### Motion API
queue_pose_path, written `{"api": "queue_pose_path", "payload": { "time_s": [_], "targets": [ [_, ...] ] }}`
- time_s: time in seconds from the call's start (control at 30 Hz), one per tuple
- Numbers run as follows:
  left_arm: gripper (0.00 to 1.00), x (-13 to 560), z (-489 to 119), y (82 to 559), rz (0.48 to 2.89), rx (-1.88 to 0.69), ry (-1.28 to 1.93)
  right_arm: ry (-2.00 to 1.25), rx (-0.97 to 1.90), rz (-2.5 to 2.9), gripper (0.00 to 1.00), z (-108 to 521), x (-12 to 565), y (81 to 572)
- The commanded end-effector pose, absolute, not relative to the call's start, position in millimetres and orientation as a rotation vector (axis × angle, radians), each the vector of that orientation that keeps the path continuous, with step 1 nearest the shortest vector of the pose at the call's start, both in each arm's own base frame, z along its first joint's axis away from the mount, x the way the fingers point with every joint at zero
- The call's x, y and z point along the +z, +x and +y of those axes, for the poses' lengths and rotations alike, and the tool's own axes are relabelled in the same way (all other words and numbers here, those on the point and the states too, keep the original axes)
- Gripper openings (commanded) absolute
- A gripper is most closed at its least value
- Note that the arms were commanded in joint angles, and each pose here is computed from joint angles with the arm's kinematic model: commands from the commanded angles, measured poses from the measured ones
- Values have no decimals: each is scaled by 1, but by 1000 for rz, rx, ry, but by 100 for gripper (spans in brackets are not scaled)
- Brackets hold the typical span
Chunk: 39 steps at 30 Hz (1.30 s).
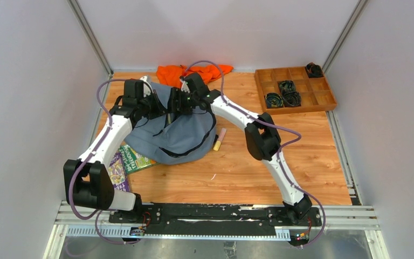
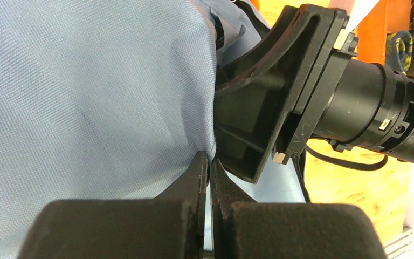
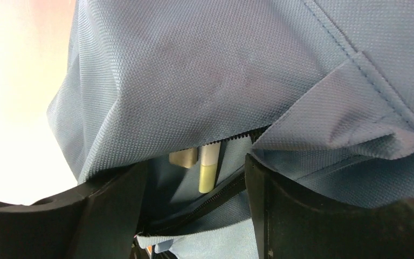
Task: Pack the student bag
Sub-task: Place the stationery in the student bag, then pick up the stationery from the center of the board.
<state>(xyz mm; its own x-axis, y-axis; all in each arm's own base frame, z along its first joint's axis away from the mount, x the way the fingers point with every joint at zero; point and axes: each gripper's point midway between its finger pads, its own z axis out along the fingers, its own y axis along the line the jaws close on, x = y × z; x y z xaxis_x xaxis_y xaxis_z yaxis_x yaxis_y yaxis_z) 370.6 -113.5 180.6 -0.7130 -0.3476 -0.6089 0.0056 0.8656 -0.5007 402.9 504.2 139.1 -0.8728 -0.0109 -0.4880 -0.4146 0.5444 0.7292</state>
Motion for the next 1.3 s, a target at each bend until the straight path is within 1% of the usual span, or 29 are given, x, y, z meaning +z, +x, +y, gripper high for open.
{"api": "queue_pose_path", "payload": {
  "time_s": [0.0,0.13,0.27,0.37,0.43,0.5,0.57,0.63,0.8,0.93,1.03,1.17,1.27],
  "targets": [
    [0,201,-125,364,2260,-707,-189,-375,1235,2292,73,502,168,401],
    [0,202,-125,365,2253,-713,-185,-405,1234,2273,72,483,178,380],
    [0,201,-129,368,2241,-741,-193,-435,1205,2220,70,455,202,356],
    [0,198,-132,369,2247,-764,-193,-384,1067,2206,70,419,208,349],
    [0,197,-132,369,2244,-769,-197,-293,925,2197,70,384,211,346],
    [0,196,-132,370,2241,-769,-199,-137,714,2244,70,340,186,346],
    [0,197,-132,370,2236,-774,-197,16,522,2329,70,297,143,339],
    [0,199,-132,371,2230,-775,-197,146,447,2406,70,274,117,332],
    [0,197,-133,370,2235,-780,-189,256,324,2543,70,265,75,324],
    [0,194,-133,368,2247,-783,-192,290,276,2665,69,275,49,321],
    [0,194,-133,367,2246,-785,-192,298,273,2704,67,282,38,323],
    [0,195,-133,368,2239,-789,-193,334,191,2718,66,274,32,323],
    [0,197,-133,367,2238,-788,-191,326,233,2694,65,270,38,319]
  ]
}}
